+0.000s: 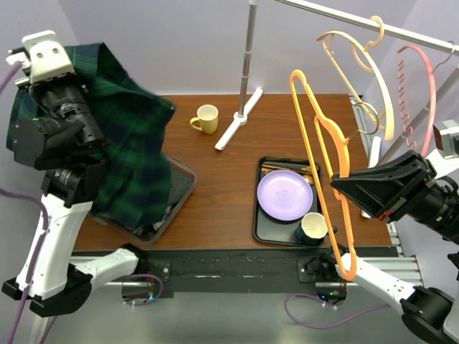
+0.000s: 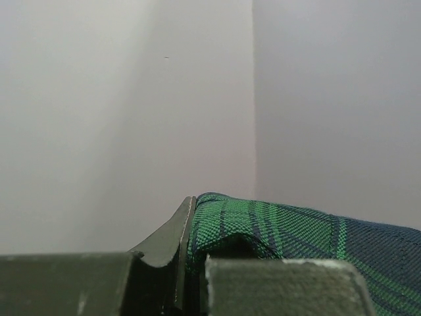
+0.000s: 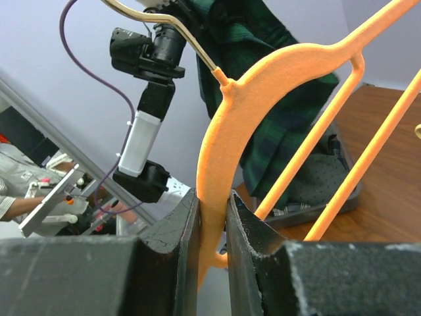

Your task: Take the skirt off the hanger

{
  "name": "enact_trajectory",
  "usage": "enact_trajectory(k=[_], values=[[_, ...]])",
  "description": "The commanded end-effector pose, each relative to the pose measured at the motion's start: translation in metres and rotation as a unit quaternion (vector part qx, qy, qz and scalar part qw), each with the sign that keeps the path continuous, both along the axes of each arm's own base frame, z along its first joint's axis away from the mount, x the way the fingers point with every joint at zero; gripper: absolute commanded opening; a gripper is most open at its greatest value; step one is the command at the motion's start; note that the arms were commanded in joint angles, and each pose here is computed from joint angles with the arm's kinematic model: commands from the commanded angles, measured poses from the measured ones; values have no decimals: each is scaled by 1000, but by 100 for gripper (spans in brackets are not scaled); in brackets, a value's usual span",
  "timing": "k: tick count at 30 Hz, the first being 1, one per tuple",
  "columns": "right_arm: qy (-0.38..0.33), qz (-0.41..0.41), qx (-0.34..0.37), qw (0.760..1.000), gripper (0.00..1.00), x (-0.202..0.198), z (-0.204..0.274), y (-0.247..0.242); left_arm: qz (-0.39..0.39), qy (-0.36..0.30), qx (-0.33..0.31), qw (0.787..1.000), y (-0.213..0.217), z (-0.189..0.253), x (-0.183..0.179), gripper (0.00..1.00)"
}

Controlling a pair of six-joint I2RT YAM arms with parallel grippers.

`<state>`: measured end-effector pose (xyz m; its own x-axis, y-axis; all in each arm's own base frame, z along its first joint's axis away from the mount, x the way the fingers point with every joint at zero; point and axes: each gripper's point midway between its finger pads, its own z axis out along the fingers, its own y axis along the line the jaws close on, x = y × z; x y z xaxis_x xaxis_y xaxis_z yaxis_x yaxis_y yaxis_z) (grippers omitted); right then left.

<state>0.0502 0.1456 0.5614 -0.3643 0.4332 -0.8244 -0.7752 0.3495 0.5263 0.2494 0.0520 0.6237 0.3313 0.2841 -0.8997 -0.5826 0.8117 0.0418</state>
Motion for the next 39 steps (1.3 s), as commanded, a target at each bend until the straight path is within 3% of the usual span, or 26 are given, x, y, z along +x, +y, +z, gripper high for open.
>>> enact_trajectory(k=[1,5,9,14,17,20,27,30,34,37,39], values=[[-31,-14,12,999,0,2,10,-4,77,-11,47,996,19,16,-22,0],[-28,-11,10,1000,0,6,5,0,63,23,78,995,5,-7,1,0],[-24,-12,7,1000,0,9,1,2,3,119,87,989,-22,-89,46,0],[-21,-28,-2,999,0,17,-6,2,-135,216,-30,966,-62,-218,64,0],[-19,-31,-5,999,0,19,-8,2,-60,295,-95,949,-44,-308,53,0],[-20,-32,-3,999,0,20,-9,2,-48,344,-122,930,-38,-357,51,0],[-23,-38,3,999,0,19,-10,-1,-52,385,-212,897,-26,-428,50,0],[-28,-45,2,999,0,17,-7,-5,-15,399,-236,886,-6,-457,42,0],[-34,-60,2,998,0,17,-5,-12,-2,381,-309,872,15,-482,39,0],[-35,-64,8,997,0,17,-5,-13,1,369,-361,856,20,-503,39,7],[-28,-64,5,998,0,21,-9,-10,9,382,-395,835,20,-527,35,11]])
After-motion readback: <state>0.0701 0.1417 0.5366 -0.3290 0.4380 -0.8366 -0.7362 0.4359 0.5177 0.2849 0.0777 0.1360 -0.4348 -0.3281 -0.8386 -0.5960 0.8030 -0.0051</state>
